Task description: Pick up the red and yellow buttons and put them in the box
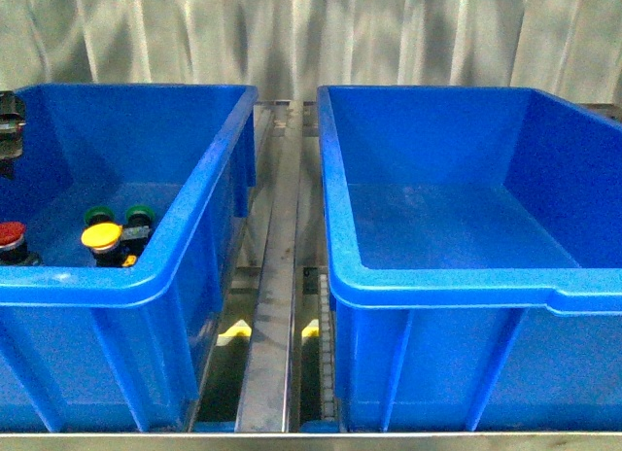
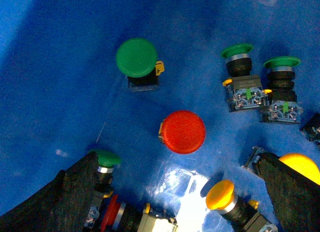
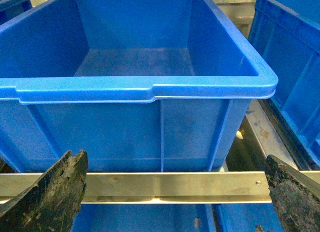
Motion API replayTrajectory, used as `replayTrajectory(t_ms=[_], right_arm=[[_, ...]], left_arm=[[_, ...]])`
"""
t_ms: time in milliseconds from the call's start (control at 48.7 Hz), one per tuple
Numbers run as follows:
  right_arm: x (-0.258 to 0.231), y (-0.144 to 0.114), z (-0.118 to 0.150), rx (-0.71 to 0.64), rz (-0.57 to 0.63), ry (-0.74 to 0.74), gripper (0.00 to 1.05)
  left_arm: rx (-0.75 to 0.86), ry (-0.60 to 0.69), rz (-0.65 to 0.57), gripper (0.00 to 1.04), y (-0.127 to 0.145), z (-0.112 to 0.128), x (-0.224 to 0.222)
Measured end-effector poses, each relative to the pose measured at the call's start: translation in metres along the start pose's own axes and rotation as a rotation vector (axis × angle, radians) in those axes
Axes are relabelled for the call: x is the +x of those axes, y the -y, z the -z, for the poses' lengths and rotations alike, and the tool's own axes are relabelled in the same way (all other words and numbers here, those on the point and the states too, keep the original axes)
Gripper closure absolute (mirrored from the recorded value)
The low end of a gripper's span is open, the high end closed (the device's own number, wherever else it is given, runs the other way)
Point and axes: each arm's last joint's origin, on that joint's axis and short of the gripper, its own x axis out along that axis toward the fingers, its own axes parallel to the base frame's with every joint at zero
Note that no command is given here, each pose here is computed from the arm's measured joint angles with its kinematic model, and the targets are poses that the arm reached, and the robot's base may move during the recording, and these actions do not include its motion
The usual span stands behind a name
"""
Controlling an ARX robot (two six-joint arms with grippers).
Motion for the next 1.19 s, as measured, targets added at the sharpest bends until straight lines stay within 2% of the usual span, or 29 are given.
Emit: replayTrajectory(t_ms=[226, 677, 1067, 1191], right_arm=[[0.0, 0.0, 0.0, 0.0, 0.0, 0.0, 0.03], [0.0, 0.0, 0.0, 0.0, 0.0, 0.0, 0.03], [0.0, 0.0, 0.0, 0.0, 0.0, 0.0, 0.03], [0.0, 0.0, 0.0, 0.0, 0.0, 0.0, 0.03]], left_arm=[[0.025, -0.042, -0.027, 0.08, 0.014, -0.001, 0.025], [0.039, -0.128, -0.077, 0.08, 0.015, 0.018, 0.068], [0.035, -0.116, -0.103, 0.08, 0.017, 0.012, 0.084], [0.038, -0.119, -0.117, 0.27, 0.017, 0.013, 0.086]])
